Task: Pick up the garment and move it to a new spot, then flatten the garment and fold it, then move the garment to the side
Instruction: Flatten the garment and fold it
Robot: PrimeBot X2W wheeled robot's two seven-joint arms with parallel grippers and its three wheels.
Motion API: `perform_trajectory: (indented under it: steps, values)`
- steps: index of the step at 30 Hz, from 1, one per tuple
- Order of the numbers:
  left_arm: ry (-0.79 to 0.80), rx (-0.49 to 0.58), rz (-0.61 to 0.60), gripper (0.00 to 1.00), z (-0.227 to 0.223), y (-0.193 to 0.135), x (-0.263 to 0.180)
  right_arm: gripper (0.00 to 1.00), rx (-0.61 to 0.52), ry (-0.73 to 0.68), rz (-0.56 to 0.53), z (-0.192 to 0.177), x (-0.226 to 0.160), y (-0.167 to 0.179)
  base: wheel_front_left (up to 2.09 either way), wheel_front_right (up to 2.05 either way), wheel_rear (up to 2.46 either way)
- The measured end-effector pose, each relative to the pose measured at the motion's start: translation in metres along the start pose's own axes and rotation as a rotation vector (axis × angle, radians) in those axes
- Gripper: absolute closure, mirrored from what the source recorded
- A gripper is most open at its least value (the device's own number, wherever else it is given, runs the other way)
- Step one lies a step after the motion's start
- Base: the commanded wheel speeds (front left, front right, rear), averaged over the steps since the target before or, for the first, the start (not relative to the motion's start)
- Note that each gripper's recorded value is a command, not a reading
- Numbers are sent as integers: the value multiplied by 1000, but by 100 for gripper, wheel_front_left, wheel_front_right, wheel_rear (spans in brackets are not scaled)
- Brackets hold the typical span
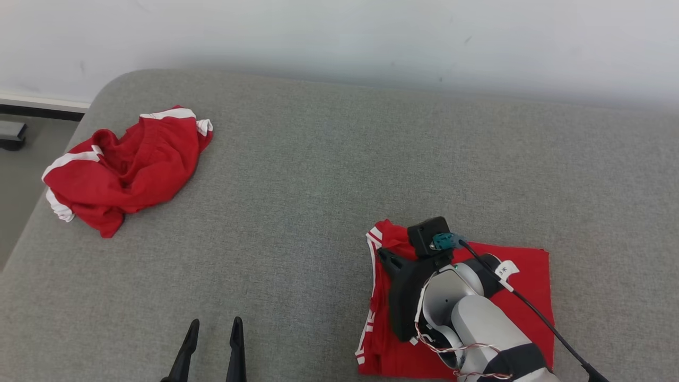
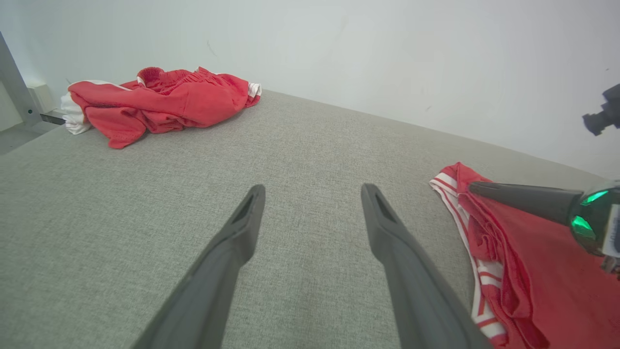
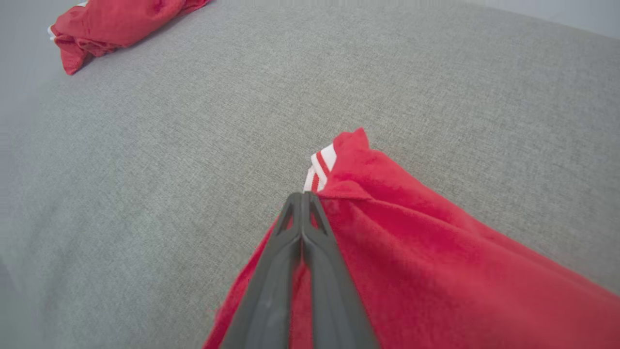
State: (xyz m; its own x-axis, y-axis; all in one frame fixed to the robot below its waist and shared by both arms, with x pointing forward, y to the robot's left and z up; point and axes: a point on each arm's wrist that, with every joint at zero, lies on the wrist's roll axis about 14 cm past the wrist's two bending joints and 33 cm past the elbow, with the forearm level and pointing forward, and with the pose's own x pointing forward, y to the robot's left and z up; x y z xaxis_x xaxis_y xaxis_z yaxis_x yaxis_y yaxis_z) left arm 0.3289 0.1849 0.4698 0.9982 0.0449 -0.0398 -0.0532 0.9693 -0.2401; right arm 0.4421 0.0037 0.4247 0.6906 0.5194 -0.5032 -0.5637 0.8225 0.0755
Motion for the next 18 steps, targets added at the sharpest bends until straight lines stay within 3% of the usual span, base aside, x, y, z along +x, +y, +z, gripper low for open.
perform_trajectory:
  steps: [10, 14, 15, 16, 17, 18]
  values:
    - [-9, -6, 10, 0, 2, 2, -10, 100, -4, -20, 71, 12, -2, 26, 0, 0, 0]
    - [-19, -5, 18, 0, 4, 5, -15, 100, 32, -99, 123, 29, -10, 43, 0, 0, 0]
    - [-25, -5, 19, 0, 6, 6, -16, 71, 51, -131, 131, 34, -14, 46, 0, 0, 0]
    - [-33, -5, 20, 0, 8, 6, -17, 11, 67, -164, 138, 40, -17, 48, 0, 0, 0]
    - [-40, -5, 22, 0, 10, 7, -18, 0, 90, -194, 138, 44, -21, 48, 0, 0, 0]
    - [-45, -5, 25, 0, 12, 8, -19, 0, 107, -222, 133, 47, -26, 47, 0, 0, 0]
